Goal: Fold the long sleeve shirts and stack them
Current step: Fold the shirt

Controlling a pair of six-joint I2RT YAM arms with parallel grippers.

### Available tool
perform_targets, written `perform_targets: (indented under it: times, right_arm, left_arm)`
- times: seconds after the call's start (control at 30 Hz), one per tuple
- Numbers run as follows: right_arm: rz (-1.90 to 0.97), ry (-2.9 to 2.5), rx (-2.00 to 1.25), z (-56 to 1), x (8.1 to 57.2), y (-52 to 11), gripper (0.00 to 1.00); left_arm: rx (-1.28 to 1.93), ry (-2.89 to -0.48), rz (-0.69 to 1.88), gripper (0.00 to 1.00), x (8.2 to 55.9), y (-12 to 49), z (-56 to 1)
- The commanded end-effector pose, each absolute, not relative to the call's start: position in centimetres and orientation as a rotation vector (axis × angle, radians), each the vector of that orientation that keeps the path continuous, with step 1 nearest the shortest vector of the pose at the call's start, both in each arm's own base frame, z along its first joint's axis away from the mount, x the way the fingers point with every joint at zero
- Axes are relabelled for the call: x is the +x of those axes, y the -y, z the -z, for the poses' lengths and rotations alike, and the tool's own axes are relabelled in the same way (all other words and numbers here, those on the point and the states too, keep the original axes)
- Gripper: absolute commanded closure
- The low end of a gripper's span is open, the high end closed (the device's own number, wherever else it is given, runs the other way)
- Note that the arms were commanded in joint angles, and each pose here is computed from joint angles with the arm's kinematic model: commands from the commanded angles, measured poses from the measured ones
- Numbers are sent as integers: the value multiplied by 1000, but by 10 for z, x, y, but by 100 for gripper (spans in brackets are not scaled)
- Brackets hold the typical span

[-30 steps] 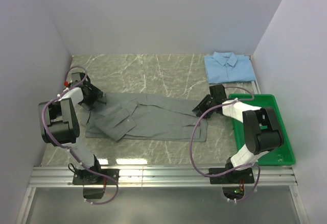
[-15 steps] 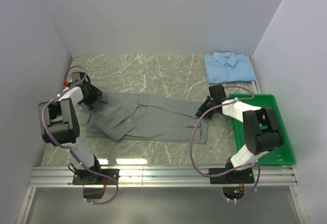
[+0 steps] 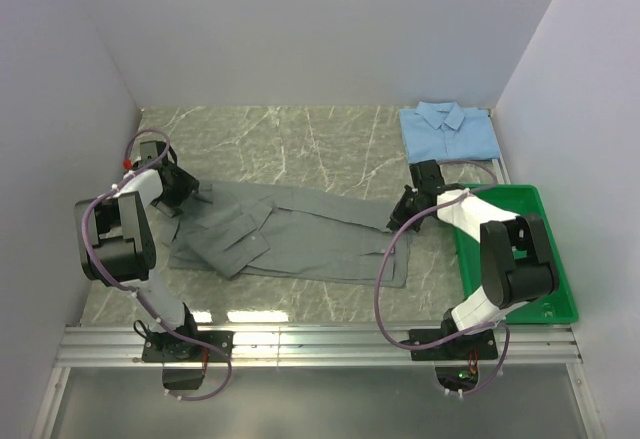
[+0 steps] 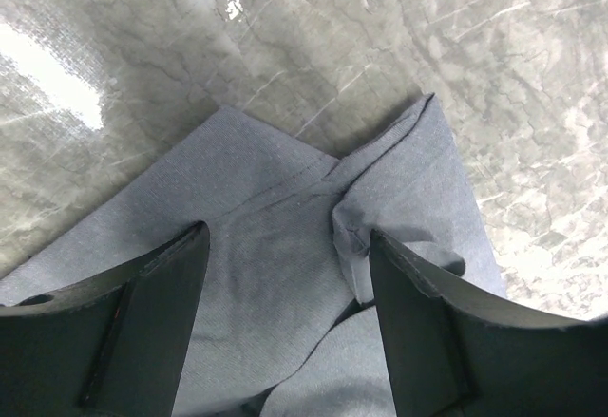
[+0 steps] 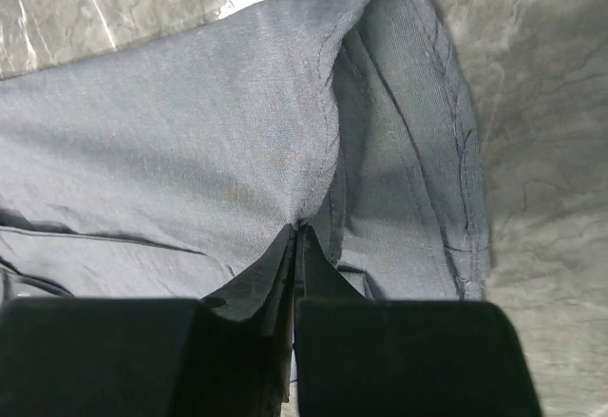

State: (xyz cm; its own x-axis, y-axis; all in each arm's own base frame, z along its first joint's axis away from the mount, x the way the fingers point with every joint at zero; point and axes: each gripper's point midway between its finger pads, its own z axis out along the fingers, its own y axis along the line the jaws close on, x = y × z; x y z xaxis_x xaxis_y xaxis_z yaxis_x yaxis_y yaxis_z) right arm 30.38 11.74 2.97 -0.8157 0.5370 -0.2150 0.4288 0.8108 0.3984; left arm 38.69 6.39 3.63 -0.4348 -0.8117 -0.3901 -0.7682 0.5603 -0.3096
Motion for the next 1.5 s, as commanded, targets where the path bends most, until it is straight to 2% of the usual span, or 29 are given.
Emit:
perform_targets:
  times: [0.0,0.13,0.4,0.5,0.53,0.67,0.83,1.07,1.27,1.37,1.47]
  right_arm:
    - [-422,-2664,661,-44,308,-109,100]
    - [-384,-2723,637,-32,297,-106,100]
    - [-319,-2754,623,-22,294,-99,91]
    - [-258,-2714,599,-33,303,-90,81]
    - [-252,-2697,584,-38,307,-89,72]
    - [-296,-2565,554,-73,327,-91,62]
    - [-399,-2430,540,-103,351,-101,60]
    - [-469,-2409,607,-90,372,-108,62]
    - [-485,-2433,715,-66,382,-101,65]
    - [-501,-2461,748,-55,381,-101,66]
    - [-501,-2487,777,-43,378,-100,66]
  left_arm:
    - [-1264,-2269,85,26,397,-74,-44]
    - [-1279,-2276,77,27,395,-76,-40]
    - [-1300,-2284,69,27,393,-80,-34]
    - [-1287,-2275,95,27,395,-78,-40]
    - [-1275,-2269,112,26,397,-76,-44]
    - [-1229,-2240,167,23,401,-72,-62]
    - [-1181,-2206,251,20,403,-62,-94]
    - [-1161,-2214,307,22,400,-53,-102]
    - [-1182,-2274,347,33,400,-42,-77]
    - [-1197,-2302,331,44,400,-42,-65]
    - [-1209,-2327,314,48,399,-42,-52]
